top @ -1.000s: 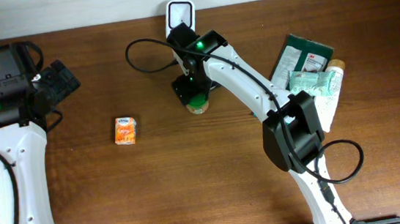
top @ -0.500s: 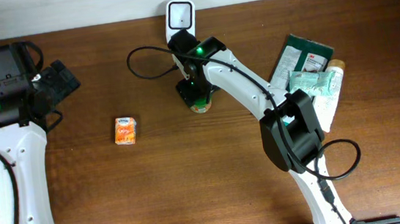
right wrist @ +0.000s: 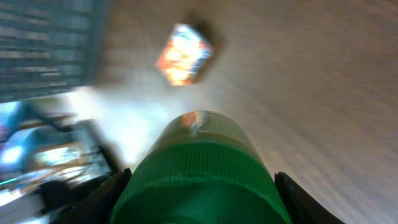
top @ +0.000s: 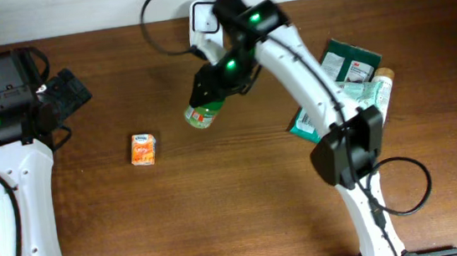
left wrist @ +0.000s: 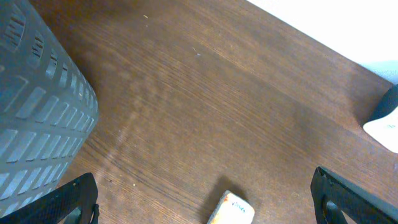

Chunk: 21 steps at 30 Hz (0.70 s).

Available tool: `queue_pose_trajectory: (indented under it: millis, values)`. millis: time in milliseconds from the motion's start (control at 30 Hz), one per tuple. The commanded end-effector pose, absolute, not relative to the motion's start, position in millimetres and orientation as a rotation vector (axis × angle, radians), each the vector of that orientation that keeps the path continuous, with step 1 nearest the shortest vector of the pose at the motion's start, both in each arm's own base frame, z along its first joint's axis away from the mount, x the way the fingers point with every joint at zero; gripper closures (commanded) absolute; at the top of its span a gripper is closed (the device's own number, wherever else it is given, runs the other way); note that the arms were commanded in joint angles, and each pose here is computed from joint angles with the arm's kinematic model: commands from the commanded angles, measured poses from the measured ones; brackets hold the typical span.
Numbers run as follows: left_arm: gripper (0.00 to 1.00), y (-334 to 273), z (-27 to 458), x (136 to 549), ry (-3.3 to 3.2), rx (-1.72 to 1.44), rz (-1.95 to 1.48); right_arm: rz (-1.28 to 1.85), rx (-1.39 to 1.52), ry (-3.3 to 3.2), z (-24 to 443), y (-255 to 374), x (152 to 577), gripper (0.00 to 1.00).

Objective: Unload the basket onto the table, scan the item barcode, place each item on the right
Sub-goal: 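Raise the jar with the right gripper and hold it to the scanner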

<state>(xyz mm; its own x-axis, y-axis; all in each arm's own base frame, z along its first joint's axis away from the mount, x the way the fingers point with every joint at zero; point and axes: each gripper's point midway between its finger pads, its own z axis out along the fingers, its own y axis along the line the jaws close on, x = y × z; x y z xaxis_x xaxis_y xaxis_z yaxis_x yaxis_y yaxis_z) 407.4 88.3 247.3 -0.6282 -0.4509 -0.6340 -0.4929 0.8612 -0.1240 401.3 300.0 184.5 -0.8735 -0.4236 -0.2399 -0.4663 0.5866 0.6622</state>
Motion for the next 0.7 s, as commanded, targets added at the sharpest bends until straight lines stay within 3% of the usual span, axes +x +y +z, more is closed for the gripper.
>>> queue_pose_trajectory:
  millis: [0, 233, 667]
  values:
    - [0.01, 87, 259, 408, 2.317, -0.662, 0.075, 1.711, -0.766, 2.396, 254, 292, 402, 0.48]
    - [0.01, 87, 259, 408, 2.317, -0.662, 0.075, 2.08, -0.594, 2.136, 306, 262, 412, 0.48]
    - [0.01, 87, 259, 408, 2.317, -0.662, 0.075, 2.104, -0.593, 2.115, 309, 262, 411, 0.48]
